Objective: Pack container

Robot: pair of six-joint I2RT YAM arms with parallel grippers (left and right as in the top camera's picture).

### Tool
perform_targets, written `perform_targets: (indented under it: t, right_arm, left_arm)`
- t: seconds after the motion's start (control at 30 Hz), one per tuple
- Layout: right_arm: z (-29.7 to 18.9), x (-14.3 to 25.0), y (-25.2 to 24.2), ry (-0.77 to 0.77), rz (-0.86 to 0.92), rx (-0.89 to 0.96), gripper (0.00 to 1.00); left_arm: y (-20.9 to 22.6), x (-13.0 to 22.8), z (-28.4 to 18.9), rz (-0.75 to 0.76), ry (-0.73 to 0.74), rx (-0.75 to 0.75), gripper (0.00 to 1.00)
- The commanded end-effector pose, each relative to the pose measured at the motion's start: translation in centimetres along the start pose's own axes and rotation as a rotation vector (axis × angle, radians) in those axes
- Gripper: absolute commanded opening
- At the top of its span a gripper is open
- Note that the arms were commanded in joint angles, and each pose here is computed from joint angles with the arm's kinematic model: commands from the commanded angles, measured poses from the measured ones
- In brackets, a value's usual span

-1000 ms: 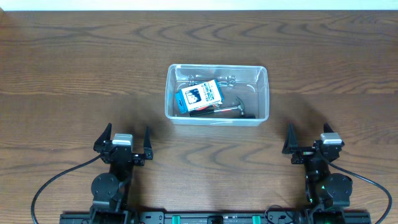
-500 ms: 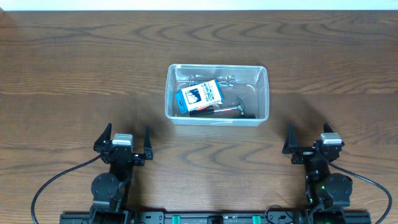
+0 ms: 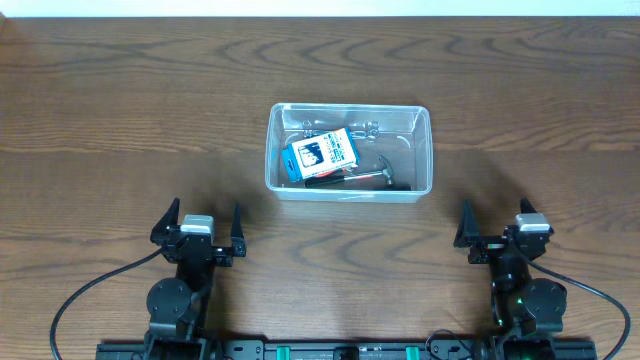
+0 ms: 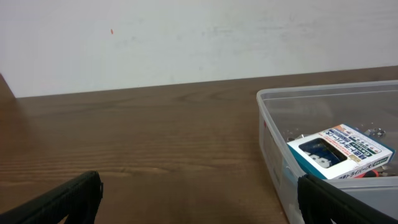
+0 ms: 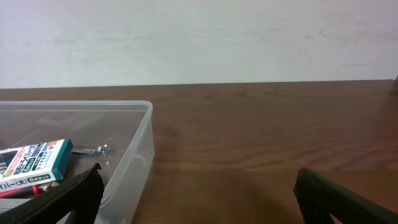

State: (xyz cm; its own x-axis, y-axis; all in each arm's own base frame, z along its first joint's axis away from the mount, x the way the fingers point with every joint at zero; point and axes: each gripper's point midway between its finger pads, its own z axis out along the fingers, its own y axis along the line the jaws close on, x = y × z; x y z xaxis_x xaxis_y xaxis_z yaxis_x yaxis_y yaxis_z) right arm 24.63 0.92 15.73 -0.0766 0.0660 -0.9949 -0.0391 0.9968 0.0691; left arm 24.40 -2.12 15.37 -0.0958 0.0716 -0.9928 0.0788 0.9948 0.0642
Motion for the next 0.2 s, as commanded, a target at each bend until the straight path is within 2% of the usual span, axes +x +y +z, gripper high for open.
perform_targets:
  t: [0.0, 0.17]
  right_arm:
    - [-0.03, 0.07, 0.05, 0.0, -0.01, 0.001, 0.99]
    - [-0.03, 0.07, 0.05, 0.0, -0.01, 0.001, 0.99]
  left_arm:
    - [0.35, 1.94, 0.09, -0.01, 0.065, -0.022, 0.98]
    - [0.35, 1.94, 0.09, -0.01, 0.065, -0.022, 0.98]
